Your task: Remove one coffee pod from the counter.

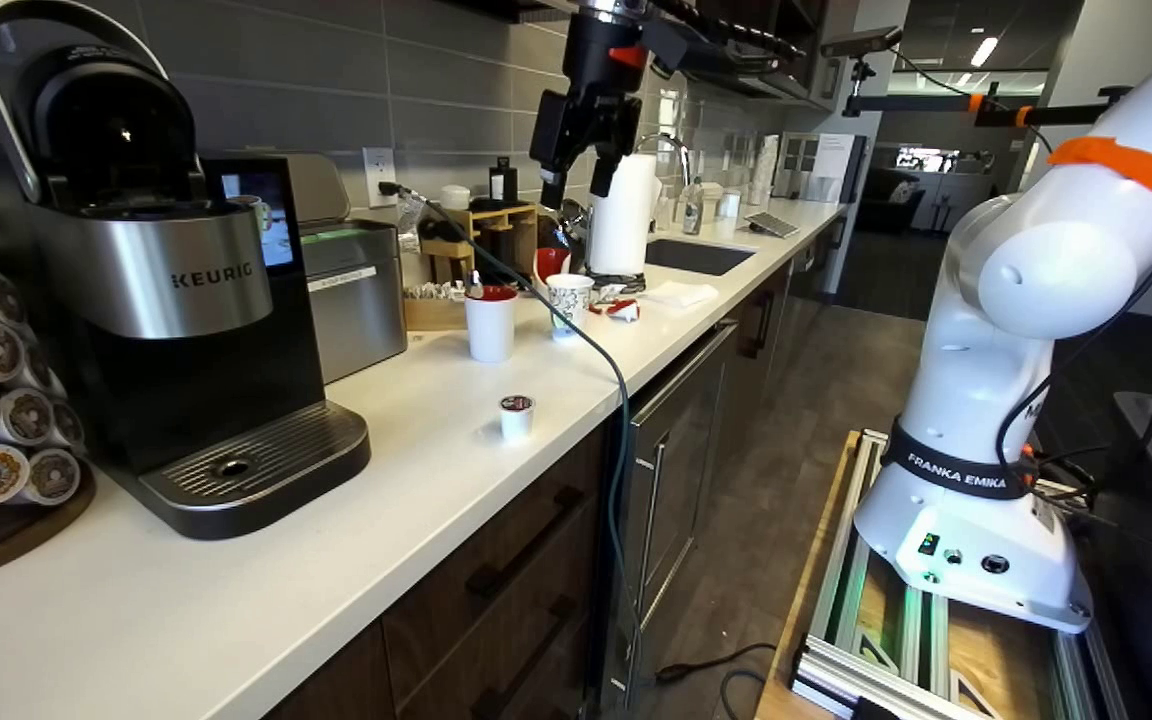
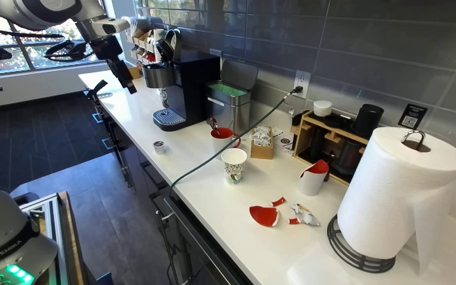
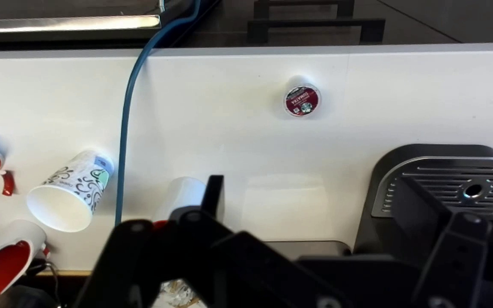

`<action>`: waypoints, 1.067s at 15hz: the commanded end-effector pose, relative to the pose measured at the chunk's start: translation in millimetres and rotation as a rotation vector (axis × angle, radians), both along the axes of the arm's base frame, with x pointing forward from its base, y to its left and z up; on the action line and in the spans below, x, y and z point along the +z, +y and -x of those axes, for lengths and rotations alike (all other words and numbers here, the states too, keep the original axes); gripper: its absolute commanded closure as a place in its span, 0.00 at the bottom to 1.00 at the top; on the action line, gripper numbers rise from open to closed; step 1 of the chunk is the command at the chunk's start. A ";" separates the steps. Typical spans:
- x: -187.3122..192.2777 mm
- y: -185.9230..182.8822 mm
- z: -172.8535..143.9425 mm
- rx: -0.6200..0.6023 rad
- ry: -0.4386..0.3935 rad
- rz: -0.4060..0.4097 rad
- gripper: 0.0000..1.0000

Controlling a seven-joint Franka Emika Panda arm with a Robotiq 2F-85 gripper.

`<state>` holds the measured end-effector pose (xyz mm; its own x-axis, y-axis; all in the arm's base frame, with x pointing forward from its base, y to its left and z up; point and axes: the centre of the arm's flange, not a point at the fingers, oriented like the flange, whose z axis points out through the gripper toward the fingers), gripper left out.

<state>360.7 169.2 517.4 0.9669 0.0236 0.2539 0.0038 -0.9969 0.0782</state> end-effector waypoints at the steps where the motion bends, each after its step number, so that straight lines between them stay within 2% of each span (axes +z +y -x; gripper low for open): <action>1: -35.8 -25.2 -17.1 -0.093 0.026 -0.073 0.00; 4: -63.3 -31.4 -31.1 -0.102 0.061 -0.098 0.00; 6: -78.5 -27.2 -38.3 -0.102 0.122 -0.083 0.00; 8: -70.4 -32.7 -30.8 -0.092 0.100 -0.061 0.00; 13: -75.2 -30.7 -35.5 -0.092 0.115 -0.066 0.00; 16: -109.5 -35.3 -60.1 -0.057 0.095 -0.092 0.00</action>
<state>398.9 137.3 438.6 0.9872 -0.0727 0.1422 -0.0755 -0.9970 0.0149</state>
